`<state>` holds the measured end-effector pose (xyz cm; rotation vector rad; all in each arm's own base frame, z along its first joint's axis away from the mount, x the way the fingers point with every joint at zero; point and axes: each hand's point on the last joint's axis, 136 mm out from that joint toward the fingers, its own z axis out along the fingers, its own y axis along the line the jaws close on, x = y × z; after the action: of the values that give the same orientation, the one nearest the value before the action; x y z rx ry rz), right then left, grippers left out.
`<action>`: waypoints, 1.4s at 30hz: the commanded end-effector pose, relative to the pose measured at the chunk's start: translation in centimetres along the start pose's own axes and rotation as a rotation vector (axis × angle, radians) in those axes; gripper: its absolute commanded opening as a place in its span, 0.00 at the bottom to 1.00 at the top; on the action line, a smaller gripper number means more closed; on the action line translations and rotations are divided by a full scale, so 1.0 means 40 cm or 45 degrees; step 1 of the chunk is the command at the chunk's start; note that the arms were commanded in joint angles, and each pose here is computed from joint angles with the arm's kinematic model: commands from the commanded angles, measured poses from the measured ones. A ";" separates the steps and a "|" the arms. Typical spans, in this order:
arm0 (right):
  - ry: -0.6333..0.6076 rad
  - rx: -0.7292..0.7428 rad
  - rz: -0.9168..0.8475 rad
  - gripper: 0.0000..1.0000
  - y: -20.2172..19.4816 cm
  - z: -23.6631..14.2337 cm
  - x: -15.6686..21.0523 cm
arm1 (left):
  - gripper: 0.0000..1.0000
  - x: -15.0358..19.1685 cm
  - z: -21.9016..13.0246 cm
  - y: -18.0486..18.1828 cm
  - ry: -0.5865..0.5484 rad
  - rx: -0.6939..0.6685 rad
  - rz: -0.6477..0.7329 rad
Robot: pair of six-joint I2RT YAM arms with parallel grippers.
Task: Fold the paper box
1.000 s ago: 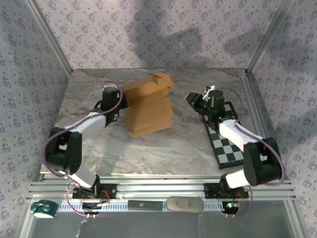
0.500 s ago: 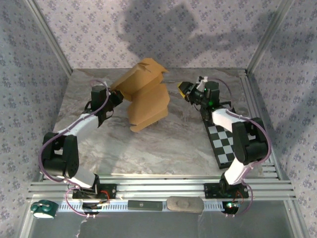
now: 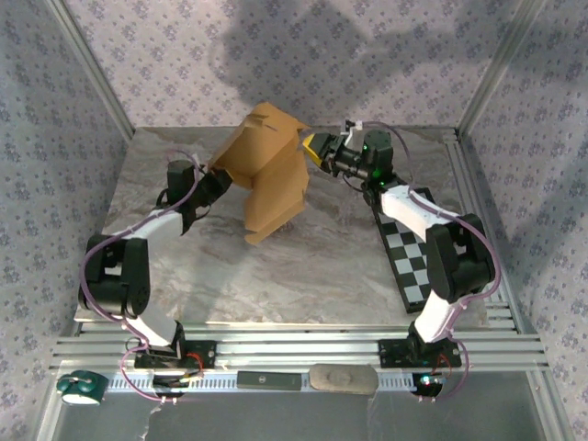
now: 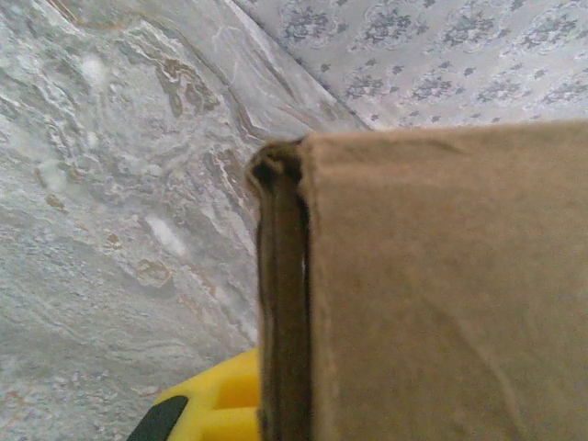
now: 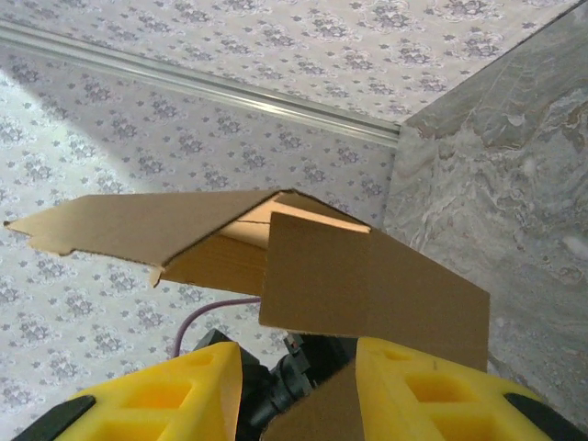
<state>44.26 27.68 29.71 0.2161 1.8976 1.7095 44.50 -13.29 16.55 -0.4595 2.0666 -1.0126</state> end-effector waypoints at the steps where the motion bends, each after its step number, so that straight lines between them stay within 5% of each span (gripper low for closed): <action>1: 0.056 0.027 0.002 0.39 0.003 0.006 0.012 | 0.00 -0.014 -0.003 -0.048 -0.008 0.119 0.005; 25: 0.113 0.003 0.002 0.42 0.016 0.051 0.011 | 0.00 -0.005 0.009 -0.065 0.030 0.135 0.023; 42: 0.148 0.086 0.009 0.27 -0.031 0.075 0.040 | 0.00 -0.013 0.008 -0.082 0.024 0.142 0.033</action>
<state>44.53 30.16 28.06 0.1876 2.0278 1.7139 44.25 -14.40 16.98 -0.4239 2.0658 -1.0837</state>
